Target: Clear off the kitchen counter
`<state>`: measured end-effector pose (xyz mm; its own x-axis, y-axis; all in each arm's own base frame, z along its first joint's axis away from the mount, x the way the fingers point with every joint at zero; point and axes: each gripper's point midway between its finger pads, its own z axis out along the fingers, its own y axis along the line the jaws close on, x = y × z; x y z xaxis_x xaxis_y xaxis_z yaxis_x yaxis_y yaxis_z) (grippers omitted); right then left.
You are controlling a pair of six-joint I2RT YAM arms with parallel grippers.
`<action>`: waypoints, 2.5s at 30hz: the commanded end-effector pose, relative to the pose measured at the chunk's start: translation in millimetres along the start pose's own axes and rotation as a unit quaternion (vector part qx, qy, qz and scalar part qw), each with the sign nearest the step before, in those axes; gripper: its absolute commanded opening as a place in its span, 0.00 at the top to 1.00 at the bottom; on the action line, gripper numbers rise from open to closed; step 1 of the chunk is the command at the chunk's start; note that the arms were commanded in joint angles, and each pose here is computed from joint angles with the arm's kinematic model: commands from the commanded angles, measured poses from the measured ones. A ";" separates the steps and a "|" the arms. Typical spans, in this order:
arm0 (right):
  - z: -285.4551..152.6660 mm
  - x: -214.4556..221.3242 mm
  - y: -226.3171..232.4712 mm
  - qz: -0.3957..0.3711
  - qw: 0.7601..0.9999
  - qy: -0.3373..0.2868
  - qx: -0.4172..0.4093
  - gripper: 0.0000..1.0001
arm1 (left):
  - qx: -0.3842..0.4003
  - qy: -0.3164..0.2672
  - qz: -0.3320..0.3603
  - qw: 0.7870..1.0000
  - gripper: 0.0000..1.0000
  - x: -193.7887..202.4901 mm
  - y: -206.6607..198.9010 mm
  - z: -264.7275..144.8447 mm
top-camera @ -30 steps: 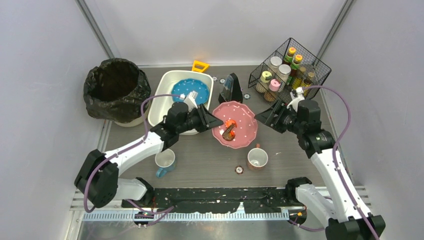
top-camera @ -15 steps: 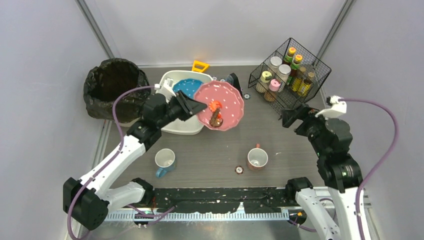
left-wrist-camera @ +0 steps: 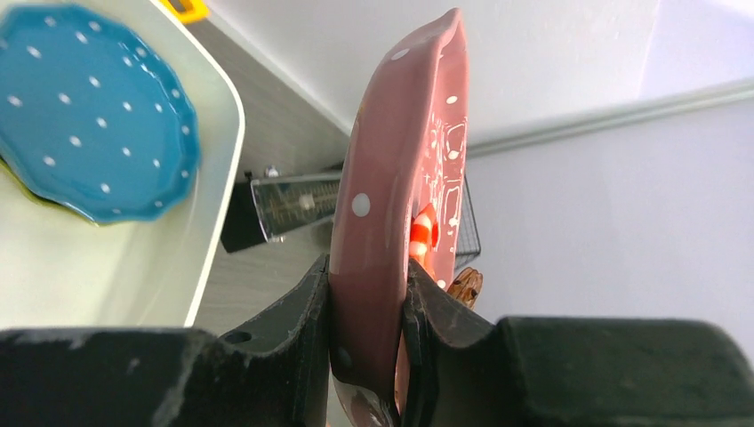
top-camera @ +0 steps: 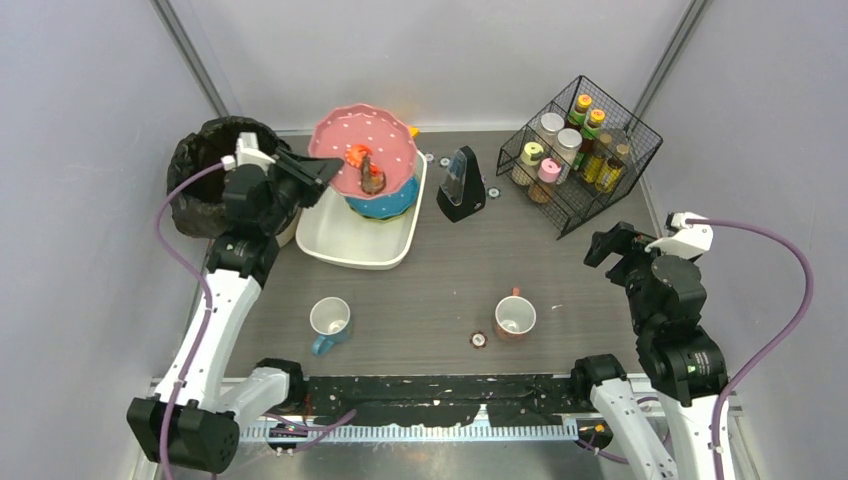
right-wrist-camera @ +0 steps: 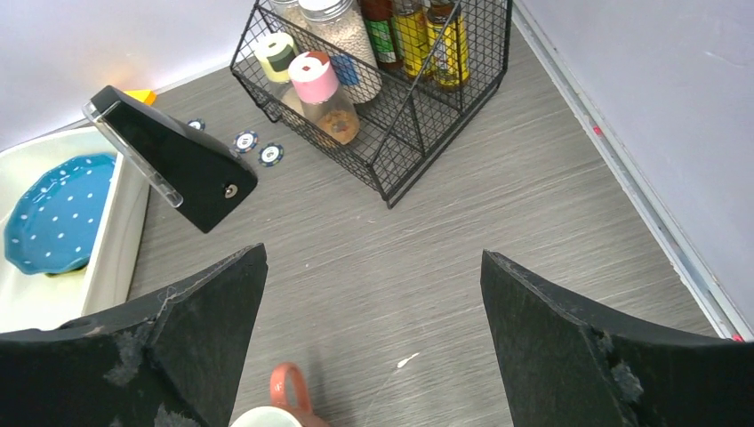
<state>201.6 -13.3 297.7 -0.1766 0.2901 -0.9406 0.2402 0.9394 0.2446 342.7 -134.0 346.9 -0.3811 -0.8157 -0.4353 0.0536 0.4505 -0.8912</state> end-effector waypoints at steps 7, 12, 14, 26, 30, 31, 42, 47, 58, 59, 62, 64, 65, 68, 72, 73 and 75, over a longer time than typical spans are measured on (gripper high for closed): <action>-2.7 2.3 -13.2 -0.007 1.000 -0.021 0.022 0.05 | 0.085 -0.235 -0.054 0.967 1.00 -139.0 -53.2 -58.4; -5.5 4.3 -17.3 -0.007 0.999 -0.029 0.026 0.05 | 0.046 -0.335 -0.066 0.939 1.00 -186.9 -27.1 -81.2; -6.0 5.4 -18.2 -0.008 0.999 -0.032 0.027 0.05 | 0.027 -0.373 -0.069 0.925 1.00 -202.7 -15.4 -90.1; -6.4 12.9 -17.5 -0.021 0.999 -0.046 0.014 0.05 | -0.114 -0.553 -0.008 0.825 1.00 -269.6 46.8 -134.2; -5.0 16.8 -13.9 -0.024 0.999 -0.047 0.002 0.05 | -0.150 -0.554 0.072 0.816 1.00 -281.4 46.8 -131.1; -4.6 17.7 -13.8 -0.026 0.999 -0.046 0.001 0.05 | -0.157 -0.551 0.094 0.814 1.00 -283.6 46.6 -128.6; -3.1 22.5 -10.9 -0.029 0.998 -0.046 -0.009 0.05 | -0.244 -0.466 0.408 0.746 1.00 -303.7 33.4 -105.5; -1.3 24.4 -7.6 -0.032 0.999 -0.041 -0.016 0.05 | -0.232 -0.442 0.482 0.720 1.00 -296.3 21.2 -103.5; -1.0 25.0 -4.8 -0.031 0.998 -0.042 -0.023 0.05 | -0.259 -0.425 0.562 0.660 1.00 -292.1 -3.6 -116.1; -0.8 25.4 -4.7 -0.032 0.998 -0.041 -0.024 0.05 | -0.259 -0.426 0.563 0.659 1.00 -290.9 -6.1 -116.9; -0.9 25.4 -4.4 -0.031 0.998 -0.042 -0.025 0.05 | -0.249 -0.436 0.549 0.668 1.00 -286.9 -12.8 -120.2; -0.8 25.8 -3.7 -0.031 0.998 -0.041 -0.026 0.05 | -0.238 -0.442 0.531 0.683 1.00 -284.0 -16.0 -121.8; -1.4 25.2 -3.8 -0.030 0.998 -0.043 -0.027 0.05 | -0.231 -0.445 0.521 0.690 1.00 -282.5 -17.9 -122.7; -2.3 25.3 -4.6 -0.029 0.998 -0.044 -0.027 0.05 | -0.202 -0.458 0.484 0.718 1.00 -276.6 -27.7 -127.6; -3.8 24.9 -5.5 -0.028 0.998 -0.049 -0.028 0.05 | -0.145 -0.458 0.427 0.766 1.00 -264.2 -43.7 -126.8; -4.1 24.4 -5.7 -0.027 0.998 -0.050 -0.027 0.05 | -0.127 -0.457 0.404 0.782 1.00 -260.1 -47.5 -125.7; -5.0 24.2 -6.1 -0.026 0.998 -0.052 -0.028 0.05 | -0.091 -0.447 0.373 0.808 1.00 -251.8 -56.5 -121.4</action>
<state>190.2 -11.0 261.1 -0.1451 0.2174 -0.9652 0.1924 0.9632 0.1880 357.1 124.7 413.3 0.1742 -0.0141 -0.9846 -0.4381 0.8944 -0.0903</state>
